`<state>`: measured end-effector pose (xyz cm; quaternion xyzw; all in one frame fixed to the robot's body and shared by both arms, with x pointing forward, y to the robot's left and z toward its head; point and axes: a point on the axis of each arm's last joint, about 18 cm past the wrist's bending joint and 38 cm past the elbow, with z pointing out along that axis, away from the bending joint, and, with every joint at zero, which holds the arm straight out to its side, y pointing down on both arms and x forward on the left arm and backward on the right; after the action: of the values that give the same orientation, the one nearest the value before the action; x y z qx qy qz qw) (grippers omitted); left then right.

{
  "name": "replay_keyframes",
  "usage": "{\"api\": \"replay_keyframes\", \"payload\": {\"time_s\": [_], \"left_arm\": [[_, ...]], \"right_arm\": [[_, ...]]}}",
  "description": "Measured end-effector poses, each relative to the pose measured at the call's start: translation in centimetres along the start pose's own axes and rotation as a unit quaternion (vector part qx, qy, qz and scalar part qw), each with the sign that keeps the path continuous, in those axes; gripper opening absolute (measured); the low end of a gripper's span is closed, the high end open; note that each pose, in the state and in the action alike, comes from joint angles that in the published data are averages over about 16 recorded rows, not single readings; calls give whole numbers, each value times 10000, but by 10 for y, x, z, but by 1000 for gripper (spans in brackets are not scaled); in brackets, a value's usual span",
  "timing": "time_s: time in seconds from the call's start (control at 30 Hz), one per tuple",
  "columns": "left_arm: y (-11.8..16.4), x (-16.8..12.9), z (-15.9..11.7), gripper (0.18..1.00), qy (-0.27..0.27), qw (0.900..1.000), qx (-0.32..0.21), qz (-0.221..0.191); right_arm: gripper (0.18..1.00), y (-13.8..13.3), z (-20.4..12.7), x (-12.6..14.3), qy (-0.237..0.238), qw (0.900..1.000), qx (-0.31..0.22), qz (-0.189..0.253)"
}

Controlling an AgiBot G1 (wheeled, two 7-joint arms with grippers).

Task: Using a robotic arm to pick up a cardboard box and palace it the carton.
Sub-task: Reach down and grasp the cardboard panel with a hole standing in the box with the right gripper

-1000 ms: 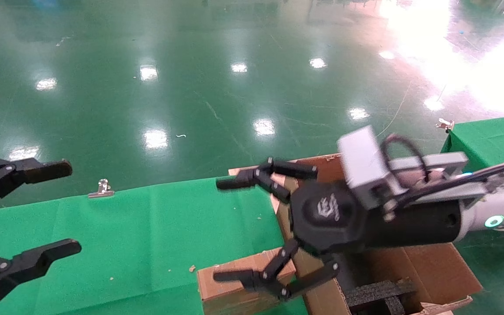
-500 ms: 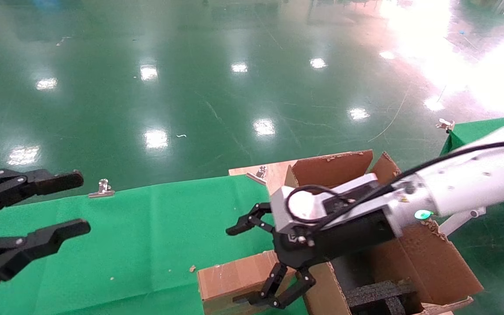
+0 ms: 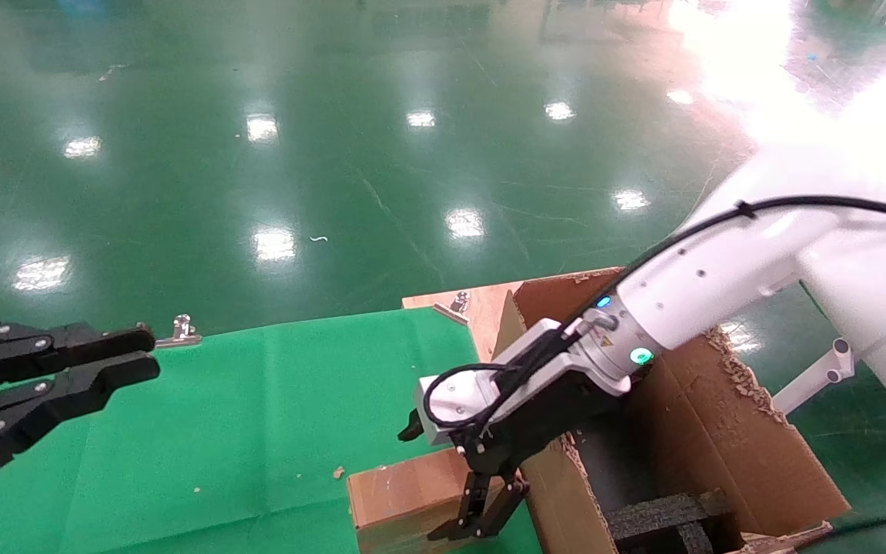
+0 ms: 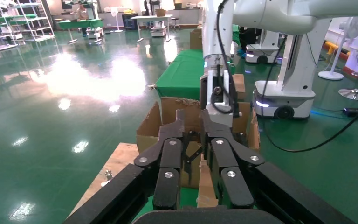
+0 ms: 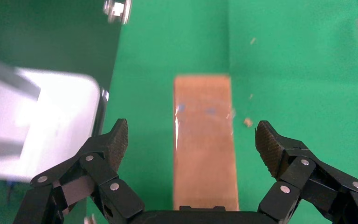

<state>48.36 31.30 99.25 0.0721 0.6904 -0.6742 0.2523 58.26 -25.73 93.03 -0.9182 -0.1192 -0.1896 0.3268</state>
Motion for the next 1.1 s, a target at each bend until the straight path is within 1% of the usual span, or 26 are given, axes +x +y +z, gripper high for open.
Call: {"api": "replay_keyframes", "payload": {"time_s": [0.27,0.47,0.63,0.83,1.1], "left_arm": [[0,0,0,246,0,10000,0,0],[0,0,0,208,-1,10000,0,0],[0,0,0,212,-2,10000,0,-1],[0,0,0,260,-3,10000,0,-2],[0,0,0,378,-3,10000,0,-2]], "right_arm": [[1001,-1,9,15,-248,9972,-645,-296],[1001,-2,13,22,-416,9933,-963,-486],[1001,-3,15,24,-507,9909,-1098,-587],[994,-4,15,25,-543,9900,-1144,-623],[960,-4,15,24,-527,9906,-1109,-608]]}}
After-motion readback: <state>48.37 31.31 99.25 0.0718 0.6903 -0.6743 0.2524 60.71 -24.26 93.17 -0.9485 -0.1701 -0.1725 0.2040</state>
